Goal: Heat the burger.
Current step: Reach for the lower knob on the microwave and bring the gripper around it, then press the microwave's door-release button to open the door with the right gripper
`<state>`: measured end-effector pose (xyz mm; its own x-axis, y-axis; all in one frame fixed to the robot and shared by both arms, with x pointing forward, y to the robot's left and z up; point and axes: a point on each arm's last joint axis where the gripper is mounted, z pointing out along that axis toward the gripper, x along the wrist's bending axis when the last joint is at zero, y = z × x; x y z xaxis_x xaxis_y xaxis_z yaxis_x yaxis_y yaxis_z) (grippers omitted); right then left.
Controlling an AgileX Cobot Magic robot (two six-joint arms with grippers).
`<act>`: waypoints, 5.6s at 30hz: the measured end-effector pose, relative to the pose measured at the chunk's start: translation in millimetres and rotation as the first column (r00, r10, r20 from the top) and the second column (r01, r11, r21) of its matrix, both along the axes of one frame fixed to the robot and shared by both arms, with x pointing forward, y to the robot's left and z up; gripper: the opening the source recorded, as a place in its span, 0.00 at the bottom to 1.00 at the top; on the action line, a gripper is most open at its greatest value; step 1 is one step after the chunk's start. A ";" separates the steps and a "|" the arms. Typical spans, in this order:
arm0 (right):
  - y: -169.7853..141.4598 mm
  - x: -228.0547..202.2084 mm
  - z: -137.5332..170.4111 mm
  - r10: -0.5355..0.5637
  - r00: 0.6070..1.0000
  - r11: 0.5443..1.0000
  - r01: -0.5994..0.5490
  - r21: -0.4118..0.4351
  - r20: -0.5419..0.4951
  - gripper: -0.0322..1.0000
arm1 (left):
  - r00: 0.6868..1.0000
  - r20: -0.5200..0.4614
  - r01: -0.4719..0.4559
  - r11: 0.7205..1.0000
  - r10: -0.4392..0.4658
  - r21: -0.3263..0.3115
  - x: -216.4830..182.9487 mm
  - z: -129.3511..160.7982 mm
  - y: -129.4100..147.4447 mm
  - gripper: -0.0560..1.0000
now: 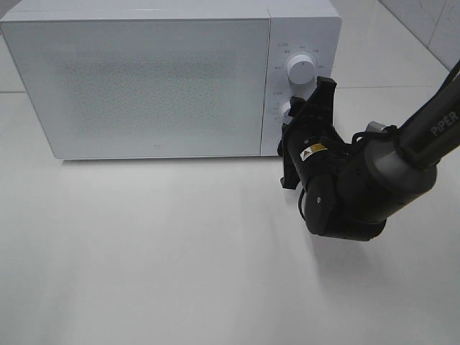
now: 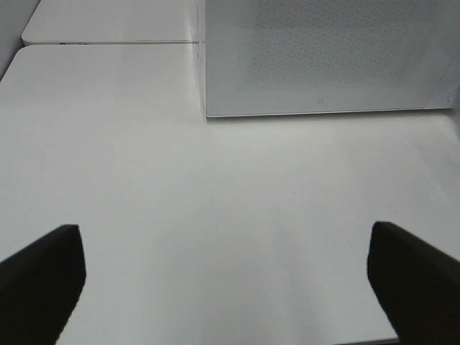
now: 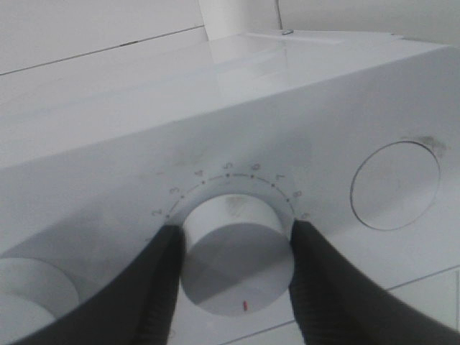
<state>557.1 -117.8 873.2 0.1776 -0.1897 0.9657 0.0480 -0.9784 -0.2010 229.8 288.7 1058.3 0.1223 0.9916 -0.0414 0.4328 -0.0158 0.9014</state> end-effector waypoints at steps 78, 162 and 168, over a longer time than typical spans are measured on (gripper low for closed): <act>-39.0 -103.8 60.7 0.516 0.547 -0.201 -0.671 -0.714 -0.659 0.70 | 1.000 0.000 0.000 1.000 0.000 0.000 0.0 0.0 0.0 0.99; -182.8 -323.2 175.7 0.322 0.856 -0.164 -0.372 -0.914 -0.406 0.70 | 1.000 0.000 0.000 1.000 0.000 0.000 0.0 0.0 0.0 0.99; -182.8 -323.2 175.7 0.322 0.856 -0.163 -0.372 -0.914 -0.405 0.70 | 1.000 0.000 0.000 1.000 0.000 0.000 0.0 0.0 0.0 0.99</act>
<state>233.9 -300.6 1048.9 -0.1251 0.9887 0.0826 0.4774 -0.0130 0.8786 229.8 288.7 1058.3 0.1223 0.9916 -0.0414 0.4328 -0.0158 0.9014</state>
